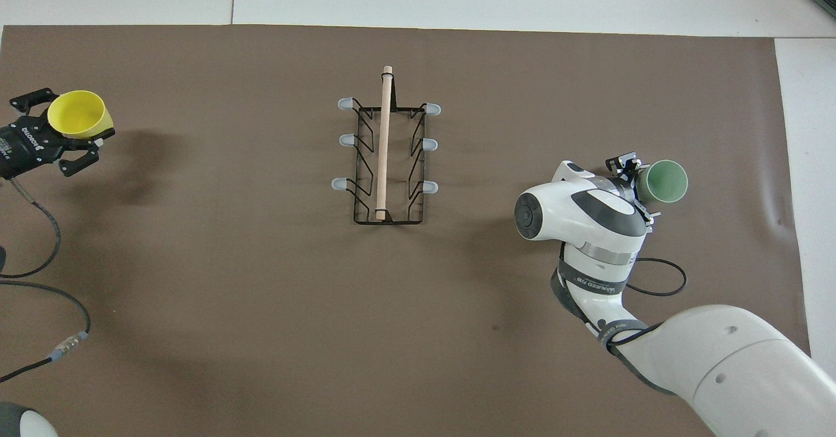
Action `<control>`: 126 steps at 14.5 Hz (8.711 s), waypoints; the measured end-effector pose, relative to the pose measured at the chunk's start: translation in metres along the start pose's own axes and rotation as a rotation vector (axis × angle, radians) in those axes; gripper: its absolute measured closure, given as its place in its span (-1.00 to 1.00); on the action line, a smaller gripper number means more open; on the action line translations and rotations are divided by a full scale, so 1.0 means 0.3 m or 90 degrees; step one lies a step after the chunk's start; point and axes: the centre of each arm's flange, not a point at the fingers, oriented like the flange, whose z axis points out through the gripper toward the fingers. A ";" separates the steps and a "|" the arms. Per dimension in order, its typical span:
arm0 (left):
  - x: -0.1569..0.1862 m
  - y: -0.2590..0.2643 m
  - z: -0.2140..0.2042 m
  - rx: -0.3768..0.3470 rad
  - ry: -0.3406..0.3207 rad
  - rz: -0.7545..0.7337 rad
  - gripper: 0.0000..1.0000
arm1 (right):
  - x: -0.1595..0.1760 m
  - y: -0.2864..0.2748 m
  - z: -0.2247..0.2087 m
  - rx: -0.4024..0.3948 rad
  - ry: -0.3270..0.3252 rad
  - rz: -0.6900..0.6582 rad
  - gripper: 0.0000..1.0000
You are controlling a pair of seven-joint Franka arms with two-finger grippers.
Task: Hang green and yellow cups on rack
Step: 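Lift the green cup with the right gripper while the left gripper lifts the yellow cup, then carry the yellow cup with the left gripper while the right gripper carries the green cup, then hang the yellow cup on a rack peg and open the left gripper, then withdraw the left gripper while the right gripper lowers the green cup onto a peg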
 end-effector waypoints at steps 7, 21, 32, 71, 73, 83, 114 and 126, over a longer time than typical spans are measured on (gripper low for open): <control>-0.228 0.033 -0.097 0.040 0.017 0.072 -0.38 | -0.008 -0.003 0.042 -0.038 -0.007 -0.023 -1.00; -0.878 -0.111 -0.022 0.252 0.174 0.398 -0.38 | -0.010 -0.011 0.073 -0.057 -0.008 -0.038 -0.24; -1.283 -0.428 0.291 0.385 0.296 0.724 -0.38 | -0.125 0.040 0.032 -0.007 0.050 0.032 -0.24; -1.019 -1.047 0.685 0.015 0.303 1.096 -0.38 | -0.451 0.013 -0.684 0.082 1.396 0.804 -0.24; -1.020 -1.060 0.691 0.020 0.299 1.104 -0.38 | -0.398 -0.014 -0.717 0.066 1.408 0.816 -0.24; -1.001 -1.156 0.724 0.068 0.275 1.120 -0.38 | -0.171 -0.035 -0.776 0.057 1.479 0.849 -0.24; -1.221 -0.481 0.368 0.595 0.222 1.178 -1.00 | 0.160 -0.027 -0.704 0.022 1.513 0.801 -0.24; -1.276 -0.295 0.023 0.779 0.176 1.228 -1.00 | 0.161 -0.026 -0.710 0.024 1.509 0.803 -0.74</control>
